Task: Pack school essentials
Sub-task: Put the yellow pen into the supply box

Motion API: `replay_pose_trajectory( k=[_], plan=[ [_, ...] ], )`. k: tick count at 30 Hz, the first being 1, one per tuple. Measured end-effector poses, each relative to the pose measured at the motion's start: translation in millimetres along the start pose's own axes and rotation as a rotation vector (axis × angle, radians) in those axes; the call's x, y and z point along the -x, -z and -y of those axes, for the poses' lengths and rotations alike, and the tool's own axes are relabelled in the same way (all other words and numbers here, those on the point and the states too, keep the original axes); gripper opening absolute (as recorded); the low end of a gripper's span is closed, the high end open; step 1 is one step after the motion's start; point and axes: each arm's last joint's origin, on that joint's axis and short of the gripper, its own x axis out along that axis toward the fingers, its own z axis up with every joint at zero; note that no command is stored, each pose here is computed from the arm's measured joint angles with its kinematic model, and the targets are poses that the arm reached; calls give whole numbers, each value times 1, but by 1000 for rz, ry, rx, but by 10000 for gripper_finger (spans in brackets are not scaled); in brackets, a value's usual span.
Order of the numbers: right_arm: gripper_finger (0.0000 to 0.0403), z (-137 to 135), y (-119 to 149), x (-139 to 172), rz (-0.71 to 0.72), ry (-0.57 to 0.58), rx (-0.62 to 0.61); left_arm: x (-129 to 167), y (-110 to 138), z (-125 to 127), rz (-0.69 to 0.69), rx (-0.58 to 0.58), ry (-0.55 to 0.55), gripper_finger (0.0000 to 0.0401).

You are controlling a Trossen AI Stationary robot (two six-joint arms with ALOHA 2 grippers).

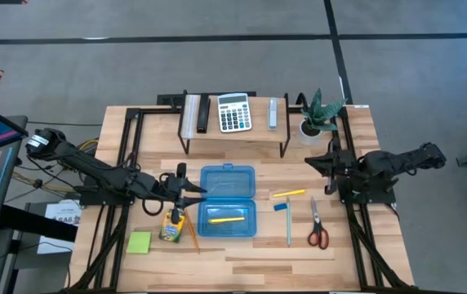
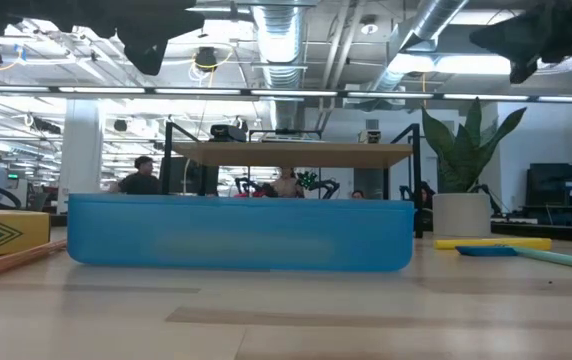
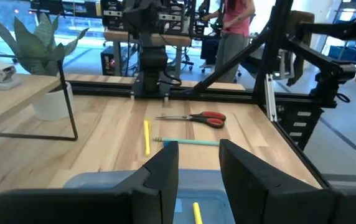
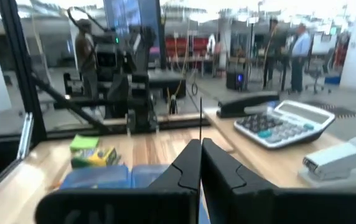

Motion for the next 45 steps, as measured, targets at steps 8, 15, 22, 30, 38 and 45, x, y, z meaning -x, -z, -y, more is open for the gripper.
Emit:
replay_pose_trajectory(
  k=[8, 15, 22, 30, 38, 45],
  plan=[
    [97, -12, 0, -22, -334, 40, -34, 0, 0, 0, -1, -6, 8, 102],
    [144, -27, -3, -43, -561, 10, -132, 0, 1, 0, -11, 0, 8, 102],
    [154, -38, 13, -55, -826, -49, -104, 0, 1, 0, -16, 5, 14, 102],
    [151, -39, 56, -59, -1205, 51, 74, 0, 2, 1, -25, 9, 14, 102],
    [152, -39, 83, -73, -1342, 74, 124, 0, 3, 0, -33, 25, 13, 102],
    [163, -35, 100, -83, -1421, 42, 119, 1, 4, 3, -43, 21, 27, 102]
  ],
)
